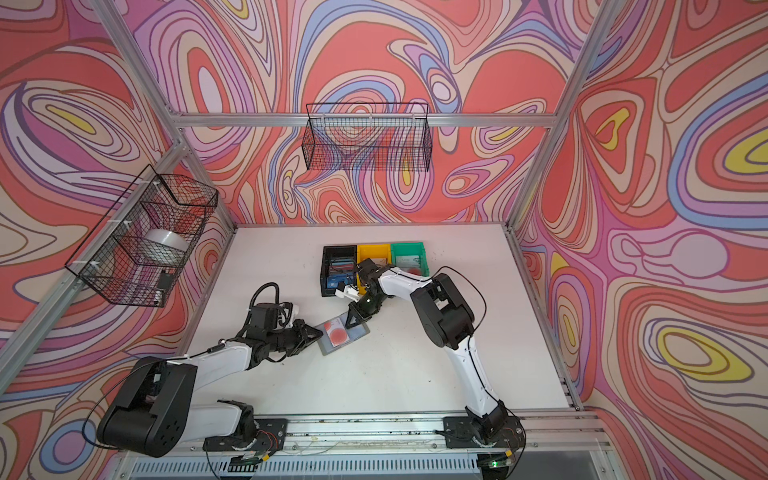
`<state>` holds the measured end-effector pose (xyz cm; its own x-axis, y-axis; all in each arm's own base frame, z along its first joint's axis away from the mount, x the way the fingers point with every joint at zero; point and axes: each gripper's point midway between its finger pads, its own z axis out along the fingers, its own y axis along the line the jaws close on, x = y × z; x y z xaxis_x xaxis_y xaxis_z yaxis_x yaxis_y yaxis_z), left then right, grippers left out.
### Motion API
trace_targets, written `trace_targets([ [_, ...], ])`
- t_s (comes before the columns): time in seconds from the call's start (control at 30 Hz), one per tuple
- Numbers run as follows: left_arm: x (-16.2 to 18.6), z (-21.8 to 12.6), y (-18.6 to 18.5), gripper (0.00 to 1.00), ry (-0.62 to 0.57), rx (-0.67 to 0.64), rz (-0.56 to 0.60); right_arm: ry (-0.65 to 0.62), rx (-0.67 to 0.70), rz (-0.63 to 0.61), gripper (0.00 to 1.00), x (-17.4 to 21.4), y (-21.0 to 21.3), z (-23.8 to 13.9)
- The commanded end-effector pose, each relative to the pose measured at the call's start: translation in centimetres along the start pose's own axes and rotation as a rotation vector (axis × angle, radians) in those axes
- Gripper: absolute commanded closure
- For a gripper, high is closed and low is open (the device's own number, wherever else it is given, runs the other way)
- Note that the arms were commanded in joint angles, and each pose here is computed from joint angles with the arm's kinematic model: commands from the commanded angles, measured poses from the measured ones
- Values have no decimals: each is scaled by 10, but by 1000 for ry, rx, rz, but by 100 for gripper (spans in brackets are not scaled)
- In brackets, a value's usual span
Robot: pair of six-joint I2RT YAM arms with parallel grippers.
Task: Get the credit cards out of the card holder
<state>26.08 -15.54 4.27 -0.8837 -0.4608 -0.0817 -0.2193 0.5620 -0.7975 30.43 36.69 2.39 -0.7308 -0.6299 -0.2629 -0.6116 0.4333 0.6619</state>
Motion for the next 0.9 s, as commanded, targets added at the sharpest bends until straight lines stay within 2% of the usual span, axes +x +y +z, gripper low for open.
trace_targets([
  [0.0,-1,1,2,79,-10,11,-5,78,39,49,99,22,-20,20],
  [0.87,-8,30,-8,77,13,70,-13,93,36,64,99,26,-23,23],
])
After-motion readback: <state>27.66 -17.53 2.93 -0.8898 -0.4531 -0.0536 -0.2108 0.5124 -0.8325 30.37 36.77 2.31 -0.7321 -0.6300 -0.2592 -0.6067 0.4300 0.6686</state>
